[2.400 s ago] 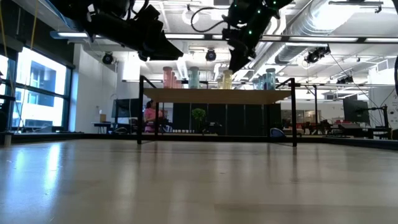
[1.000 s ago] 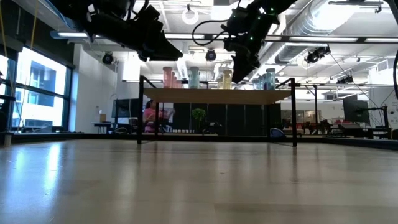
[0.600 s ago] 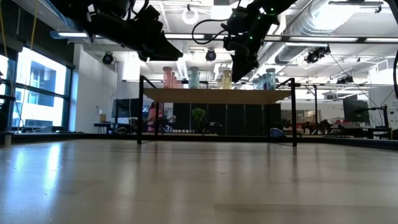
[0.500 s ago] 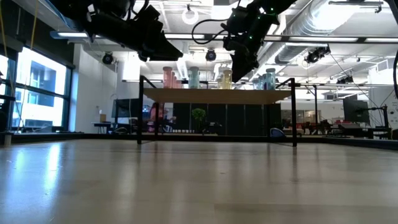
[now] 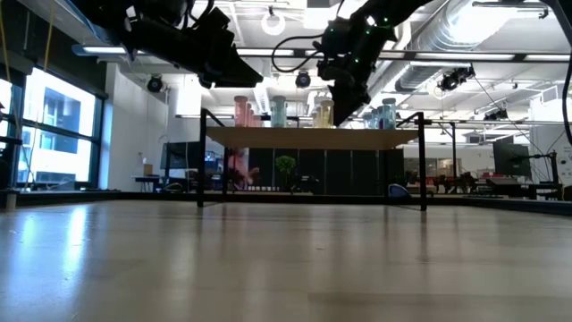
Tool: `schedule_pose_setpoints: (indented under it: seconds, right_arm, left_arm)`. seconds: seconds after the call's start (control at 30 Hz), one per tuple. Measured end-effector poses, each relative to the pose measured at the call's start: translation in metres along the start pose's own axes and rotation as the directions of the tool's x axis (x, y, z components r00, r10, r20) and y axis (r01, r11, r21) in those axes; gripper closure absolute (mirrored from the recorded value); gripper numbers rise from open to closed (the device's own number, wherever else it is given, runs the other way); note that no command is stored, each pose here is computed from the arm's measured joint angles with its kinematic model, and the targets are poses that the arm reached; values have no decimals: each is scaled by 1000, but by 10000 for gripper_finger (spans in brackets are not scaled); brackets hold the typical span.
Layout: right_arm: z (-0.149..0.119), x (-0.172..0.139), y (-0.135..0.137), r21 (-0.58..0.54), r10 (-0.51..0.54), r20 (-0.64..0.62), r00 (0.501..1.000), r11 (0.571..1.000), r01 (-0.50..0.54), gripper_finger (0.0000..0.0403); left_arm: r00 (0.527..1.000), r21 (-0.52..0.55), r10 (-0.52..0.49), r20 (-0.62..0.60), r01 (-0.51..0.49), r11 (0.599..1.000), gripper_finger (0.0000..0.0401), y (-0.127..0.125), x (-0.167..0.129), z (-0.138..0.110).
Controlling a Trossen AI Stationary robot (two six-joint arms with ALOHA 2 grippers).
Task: Pick and place medicine bottles onto shelf by color
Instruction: Adjust the medicine bottles on the shelf
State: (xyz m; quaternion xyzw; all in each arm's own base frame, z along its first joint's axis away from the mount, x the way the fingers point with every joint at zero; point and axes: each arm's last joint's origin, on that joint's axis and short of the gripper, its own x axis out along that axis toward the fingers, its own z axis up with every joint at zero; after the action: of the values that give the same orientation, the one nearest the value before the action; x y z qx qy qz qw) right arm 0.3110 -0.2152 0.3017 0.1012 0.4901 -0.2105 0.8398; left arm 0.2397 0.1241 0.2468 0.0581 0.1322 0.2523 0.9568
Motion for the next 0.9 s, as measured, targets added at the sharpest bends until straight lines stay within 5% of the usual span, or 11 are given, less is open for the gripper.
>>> schedule_pose_setpoints:
  seconds: [0.9]
  right_arm:
    - [1,-8,1,-27,-92,17,996,995,92,263]
  left_arm:
    - [1000,0,0,0,0,1000,178,0,0,0]
